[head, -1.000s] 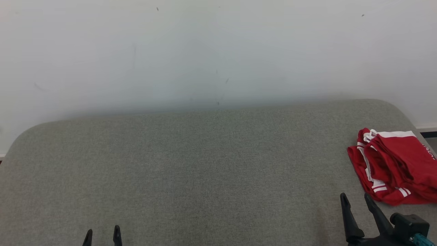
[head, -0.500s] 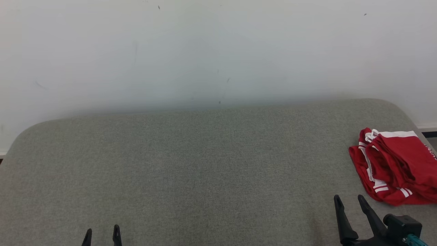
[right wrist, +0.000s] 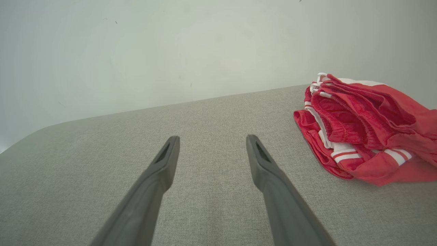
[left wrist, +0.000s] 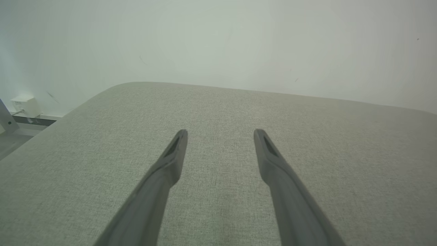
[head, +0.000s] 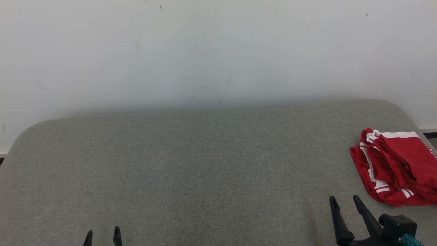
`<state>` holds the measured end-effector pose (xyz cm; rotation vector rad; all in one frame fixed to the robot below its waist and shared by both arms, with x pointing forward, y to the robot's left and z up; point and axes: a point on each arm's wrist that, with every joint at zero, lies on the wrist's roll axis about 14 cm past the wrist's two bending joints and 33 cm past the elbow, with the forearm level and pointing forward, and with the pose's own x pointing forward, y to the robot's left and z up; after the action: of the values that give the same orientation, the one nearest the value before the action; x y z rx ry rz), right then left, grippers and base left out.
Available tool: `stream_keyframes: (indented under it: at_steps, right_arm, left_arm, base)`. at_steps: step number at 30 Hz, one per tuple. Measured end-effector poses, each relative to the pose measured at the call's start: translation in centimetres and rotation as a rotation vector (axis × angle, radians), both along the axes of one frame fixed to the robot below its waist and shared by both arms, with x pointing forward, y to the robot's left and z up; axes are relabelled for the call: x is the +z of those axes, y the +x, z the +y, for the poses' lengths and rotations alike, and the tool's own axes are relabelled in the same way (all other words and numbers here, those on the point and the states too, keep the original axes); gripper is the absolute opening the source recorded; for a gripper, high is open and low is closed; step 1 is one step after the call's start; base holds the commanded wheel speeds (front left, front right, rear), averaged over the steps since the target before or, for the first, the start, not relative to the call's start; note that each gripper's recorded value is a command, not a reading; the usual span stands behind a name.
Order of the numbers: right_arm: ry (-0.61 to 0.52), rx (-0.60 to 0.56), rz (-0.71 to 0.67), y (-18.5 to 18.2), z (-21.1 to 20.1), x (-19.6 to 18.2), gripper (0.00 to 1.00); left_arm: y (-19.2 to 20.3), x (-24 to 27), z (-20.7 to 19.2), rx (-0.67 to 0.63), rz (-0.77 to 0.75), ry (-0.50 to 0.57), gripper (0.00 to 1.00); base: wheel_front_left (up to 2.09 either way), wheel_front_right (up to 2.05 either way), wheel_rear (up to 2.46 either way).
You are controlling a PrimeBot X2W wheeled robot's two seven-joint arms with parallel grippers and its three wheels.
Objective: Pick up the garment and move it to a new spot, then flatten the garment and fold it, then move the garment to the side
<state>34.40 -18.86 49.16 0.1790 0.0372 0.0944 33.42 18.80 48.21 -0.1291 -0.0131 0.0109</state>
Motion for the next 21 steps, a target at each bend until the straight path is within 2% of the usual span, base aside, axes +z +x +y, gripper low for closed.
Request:
stream_keyframes:
  at_steps: [1,2,9,21]
  right_arm:
    - [0.001,0.000,0.000,0.0,0.0,0.0,1.00]
    - [0.001,0.001,0.000,0.0,0.0,0.0,0.00]
    - [0.042,-0.013,0.091,-1.1,0.1,-2.8,0.00]
    - [0.270,-0.067,0.105,-0.4,-0.5,-2.3,0.00]
  left_arm:
    - [0.0,0.0,0.0,0.001,0.001,0.000,1.00]
    - [0.0,0.0,0.1,0.003,0.001,0.001,0.00]
    - [-0.6,-2.3,0.1,0.016,0.085,-0.041,0.00]
    - [-0.1,-2.4,0.8,0.064,0.106,-0.283,0.00]
  base:
    - [0.00,0.00,0.00]
    - [0.00,0.00,0.00]
    - [0.00,0.00,0.00]
    - [0.00,0.00,0.00]
